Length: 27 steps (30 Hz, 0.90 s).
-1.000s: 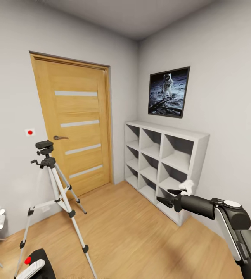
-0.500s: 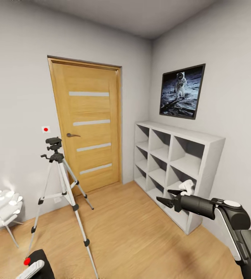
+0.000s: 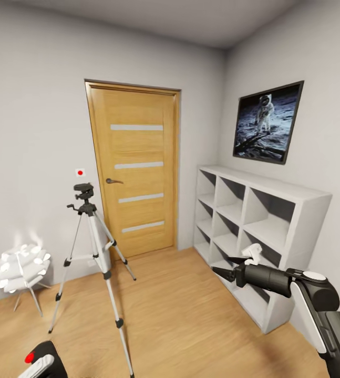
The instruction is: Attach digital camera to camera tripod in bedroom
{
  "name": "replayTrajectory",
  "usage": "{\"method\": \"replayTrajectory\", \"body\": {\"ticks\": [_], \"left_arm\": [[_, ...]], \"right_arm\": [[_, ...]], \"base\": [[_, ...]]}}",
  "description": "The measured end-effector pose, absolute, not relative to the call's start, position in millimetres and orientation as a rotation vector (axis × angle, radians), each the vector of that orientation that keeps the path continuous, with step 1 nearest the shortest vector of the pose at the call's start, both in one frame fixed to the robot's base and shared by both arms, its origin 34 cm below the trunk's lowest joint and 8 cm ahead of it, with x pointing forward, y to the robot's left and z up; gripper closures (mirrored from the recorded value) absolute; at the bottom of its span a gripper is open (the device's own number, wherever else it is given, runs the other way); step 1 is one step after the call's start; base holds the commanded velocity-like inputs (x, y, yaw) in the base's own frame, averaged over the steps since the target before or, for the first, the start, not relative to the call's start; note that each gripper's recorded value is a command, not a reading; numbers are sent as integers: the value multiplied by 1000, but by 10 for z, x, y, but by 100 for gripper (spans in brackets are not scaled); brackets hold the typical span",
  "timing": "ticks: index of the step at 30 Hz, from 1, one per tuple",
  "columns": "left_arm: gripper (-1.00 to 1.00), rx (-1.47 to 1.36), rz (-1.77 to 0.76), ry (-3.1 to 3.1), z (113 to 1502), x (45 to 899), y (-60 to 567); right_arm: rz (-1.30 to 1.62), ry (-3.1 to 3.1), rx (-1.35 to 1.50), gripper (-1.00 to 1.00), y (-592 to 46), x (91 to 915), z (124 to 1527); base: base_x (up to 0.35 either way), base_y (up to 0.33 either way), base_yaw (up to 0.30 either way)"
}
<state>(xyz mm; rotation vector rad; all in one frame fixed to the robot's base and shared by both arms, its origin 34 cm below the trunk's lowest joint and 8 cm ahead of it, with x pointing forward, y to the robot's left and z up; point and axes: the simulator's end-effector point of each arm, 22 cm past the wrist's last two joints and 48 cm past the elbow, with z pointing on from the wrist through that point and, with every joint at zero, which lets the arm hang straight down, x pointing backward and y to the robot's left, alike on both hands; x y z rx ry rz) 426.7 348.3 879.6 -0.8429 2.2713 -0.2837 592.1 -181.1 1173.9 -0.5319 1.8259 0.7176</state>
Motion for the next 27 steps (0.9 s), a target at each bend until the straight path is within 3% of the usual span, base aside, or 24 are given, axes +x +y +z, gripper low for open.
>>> {"method": "replayTrajectory", "body": {"ticks": [27], "left_arm": [[100,-865,-277,2269,8769,4232,3538]], "right_arm": [[707,1831,-534,-100,-1816,5926,11723]], "base": [[216,-279,280]]}}
